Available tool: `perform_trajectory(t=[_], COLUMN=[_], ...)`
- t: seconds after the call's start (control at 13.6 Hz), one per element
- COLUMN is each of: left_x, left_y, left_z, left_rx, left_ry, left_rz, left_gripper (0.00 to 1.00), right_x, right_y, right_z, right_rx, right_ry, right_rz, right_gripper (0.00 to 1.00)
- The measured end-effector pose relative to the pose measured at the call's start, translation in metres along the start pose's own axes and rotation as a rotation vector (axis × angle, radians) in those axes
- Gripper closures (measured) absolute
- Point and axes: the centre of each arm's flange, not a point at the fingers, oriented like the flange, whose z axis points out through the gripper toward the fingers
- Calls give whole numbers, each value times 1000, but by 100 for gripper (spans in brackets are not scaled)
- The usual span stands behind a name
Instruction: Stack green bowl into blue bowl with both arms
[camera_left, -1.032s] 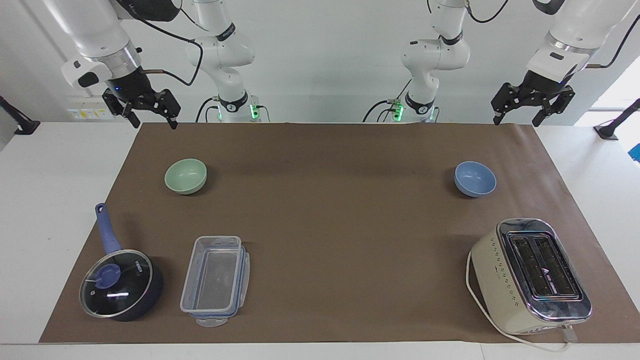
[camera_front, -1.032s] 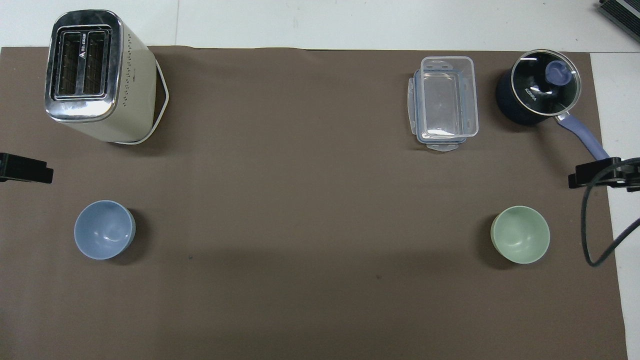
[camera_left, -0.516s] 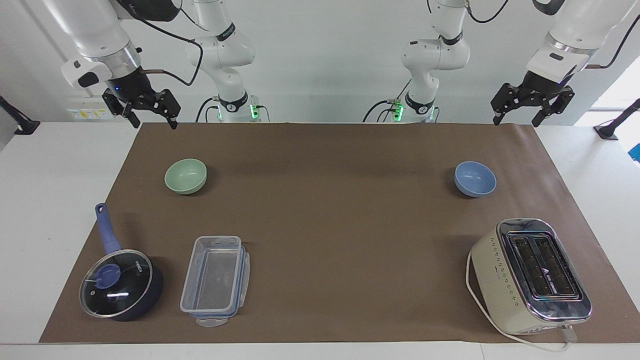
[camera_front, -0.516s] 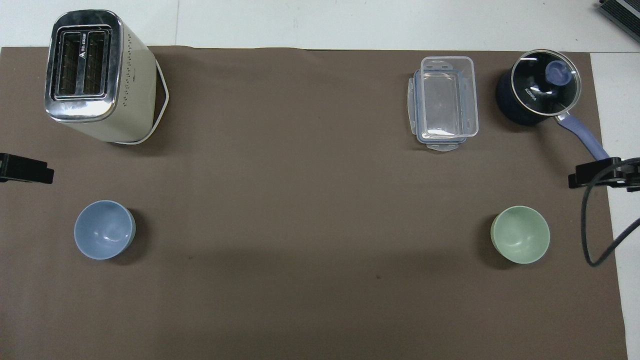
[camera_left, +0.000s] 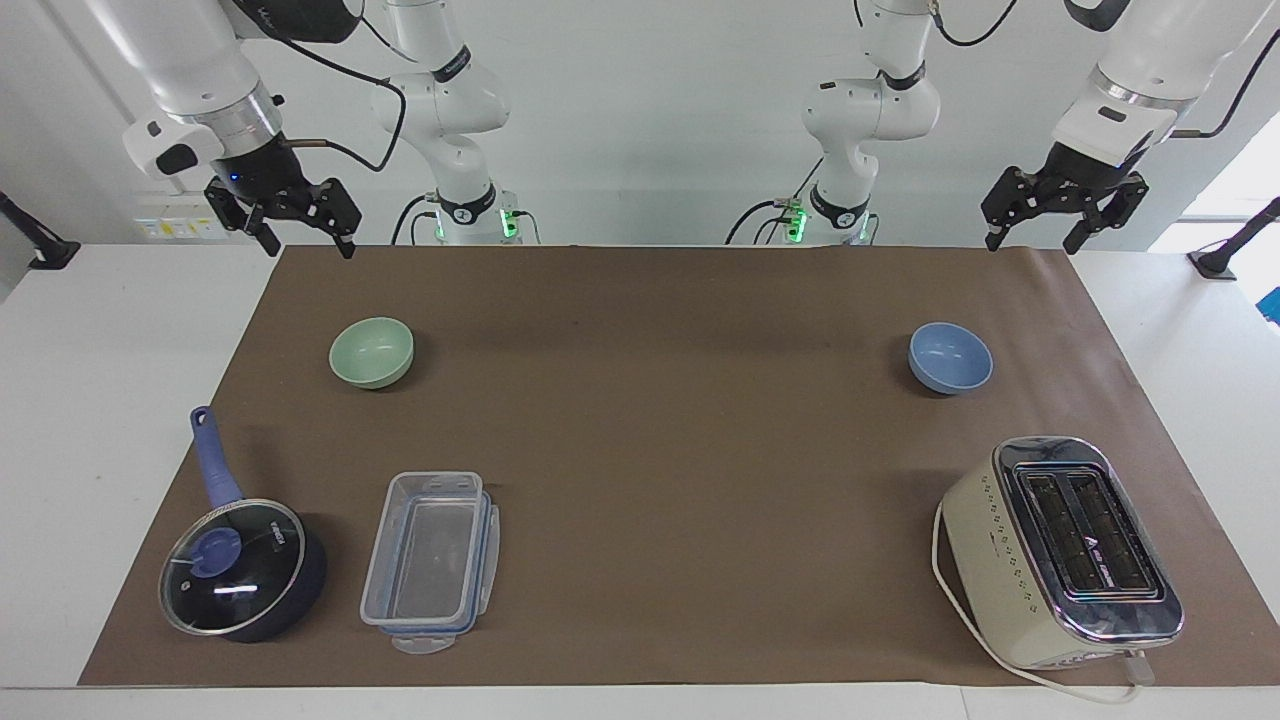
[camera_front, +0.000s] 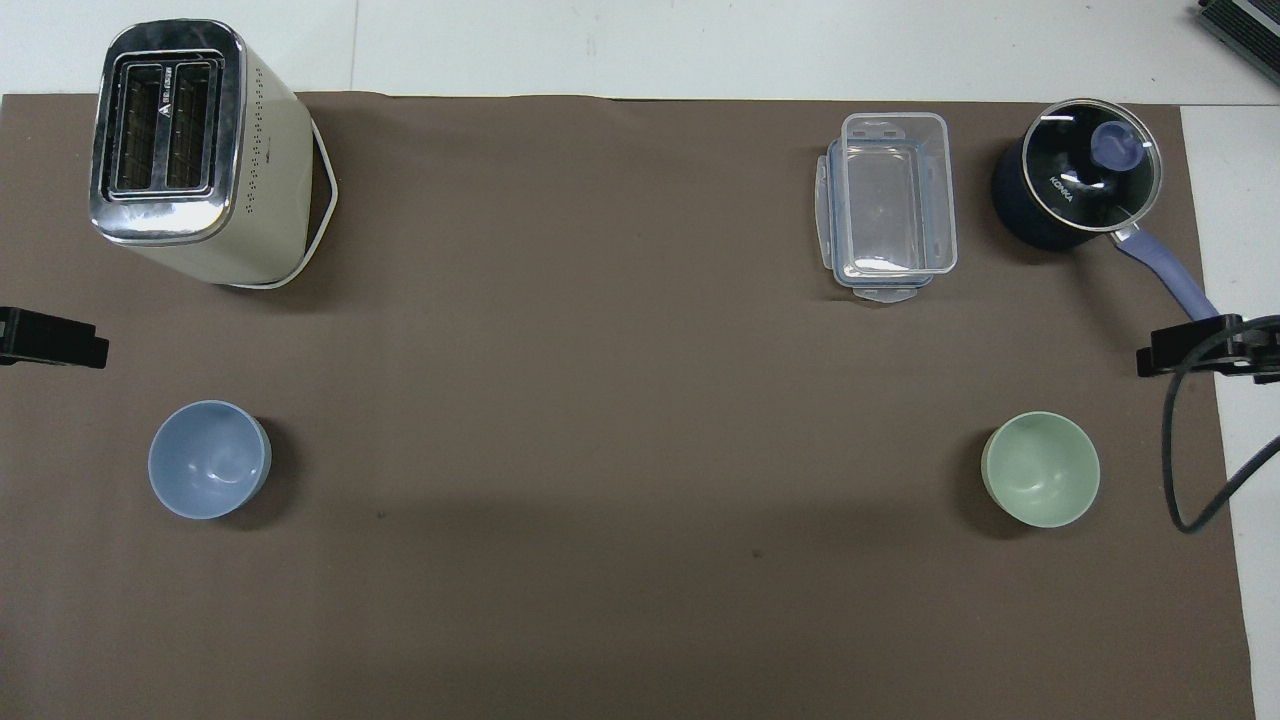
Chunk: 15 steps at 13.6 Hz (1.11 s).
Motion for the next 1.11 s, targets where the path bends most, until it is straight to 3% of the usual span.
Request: perform_trajectory(t=[1.11], left_x=[-1], left_y=[-8], left_z=[0], left_rx=[0], left_ry=[1], left_rz=[3], left_gripper=[0], right_x=[0], right_y=[0], right_z=[0], right_rx=[0], right_ry=[0], right_rz=[0], right_gripper=[0])
